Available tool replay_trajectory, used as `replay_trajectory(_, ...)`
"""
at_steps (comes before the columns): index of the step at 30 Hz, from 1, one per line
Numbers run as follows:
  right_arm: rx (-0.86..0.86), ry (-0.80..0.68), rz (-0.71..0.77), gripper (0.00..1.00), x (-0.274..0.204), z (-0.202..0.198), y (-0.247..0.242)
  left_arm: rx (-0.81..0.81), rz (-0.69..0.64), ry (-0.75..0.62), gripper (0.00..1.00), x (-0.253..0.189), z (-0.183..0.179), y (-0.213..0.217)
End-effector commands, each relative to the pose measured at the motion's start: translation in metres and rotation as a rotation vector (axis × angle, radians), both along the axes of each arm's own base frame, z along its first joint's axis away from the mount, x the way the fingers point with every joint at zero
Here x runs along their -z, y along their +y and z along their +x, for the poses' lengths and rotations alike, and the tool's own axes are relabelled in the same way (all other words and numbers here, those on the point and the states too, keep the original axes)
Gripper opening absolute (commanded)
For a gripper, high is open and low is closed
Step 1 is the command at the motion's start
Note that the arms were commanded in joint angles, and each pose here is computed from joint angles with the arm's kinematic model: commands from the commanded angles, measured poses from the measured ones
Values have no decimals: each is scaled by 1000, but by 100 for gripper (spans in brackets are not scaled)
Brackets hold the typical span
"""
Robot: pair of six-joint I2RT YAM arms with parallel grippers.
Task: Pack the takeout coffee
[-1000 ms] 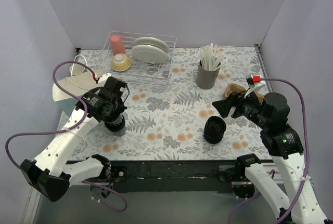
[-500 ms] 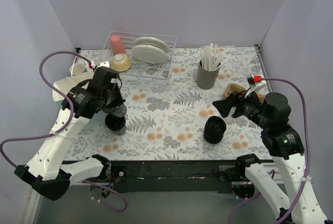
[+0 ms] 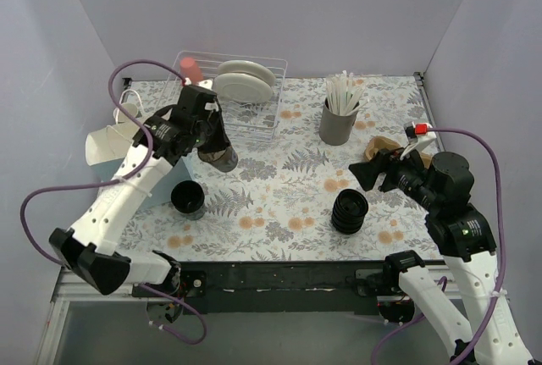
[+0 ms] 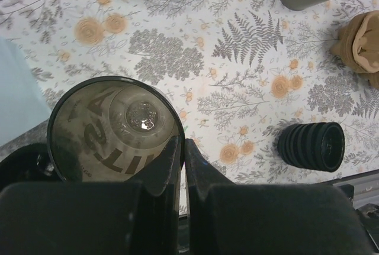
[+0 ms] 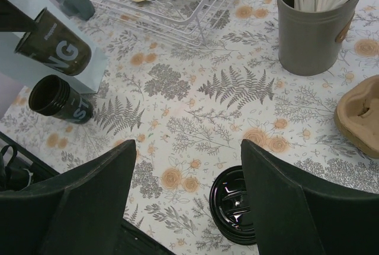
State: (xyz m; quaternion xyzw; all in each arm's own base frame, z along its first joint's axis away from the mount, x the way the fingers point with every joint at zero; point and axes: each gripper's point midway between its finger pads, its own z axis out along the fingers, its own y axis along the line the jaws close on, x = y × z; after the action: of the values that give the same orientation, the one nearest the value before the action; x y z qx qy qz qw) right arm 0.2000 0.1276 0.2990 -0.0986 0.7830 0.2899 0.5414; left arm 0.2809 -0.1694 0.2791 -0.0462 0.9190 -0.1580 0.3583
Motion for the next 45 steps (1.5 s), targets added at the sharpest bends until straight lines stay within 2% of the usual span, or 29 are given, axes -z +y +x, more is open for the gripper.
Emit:
replay_trajectory(1, 45, -70, -11, 79, -18, -1, -10, 83, -68, -21, 0, 9, 20, -42)
replay_trajectory(6, 75, -65, -35, 79, -13, -2, -17, 123, -93, -10, 0, 36, 33, -83)
replay_trajectory(11, 90, -69, -39, 79, -12, -4, -20, 140, -52, 5, 0, 77, 34, -114)
replay_trajectory(18, 112, -82, -50, 79, -12, -5, -25, 184, 19, 70, 0, 133, 19, -139)
replay_trajectory(24, 115, -79, -53, 80, -8, -6, -26, 224, 93, 107, 0, 158, 0, -154)
replay_trajectory(25, 114, -81, -54, 80, -9, -6, -26, 237, 103, 114, 5, 162, -4, -157)
replay_trajectory(26, 111, -80, -54, 79, -8, -6, -26, 241, 107, 121, 15, 163, -7, -158)
replay_trajectory(27, 112, -75, -52, 80, -7, -5, -25, 244, 102, 117, 34, 160, -7, -161)
replay_trajectory(31, 88, -60, -42, 80, -5, -8, -21, 269, 72, 94, 57, 136, -10, -171)
replay_trajectory(35, 68, -30, -41, 77, 3, -12, -18, 284, 24, 29, 66, 95, -9, -172)
replay_trajectory(37, 48, 7, -48, 73, 14, -15, -16, 291, 8, -17, 72, 73, -8, -170)
replay_trajectory(40, 36, 77, -51, 62, 36, -16, -13, 320, -16, -116, 89, 37, -10, -160)
replay_trajectory(41, 33, 101, -47, 59, 42, -16, -11, 329, -16, -139, 98, 35, -12, -155)
replay_trajectory(42, 26, 120, -40, 55, 47, -17, -9, 341, -12, -196, 98, 20, -14, -146)
replay_trajectory(45, -23, 193, -13, 50, 69, -20, 1, 339, 32, -272, 98, 17, -20, -120)
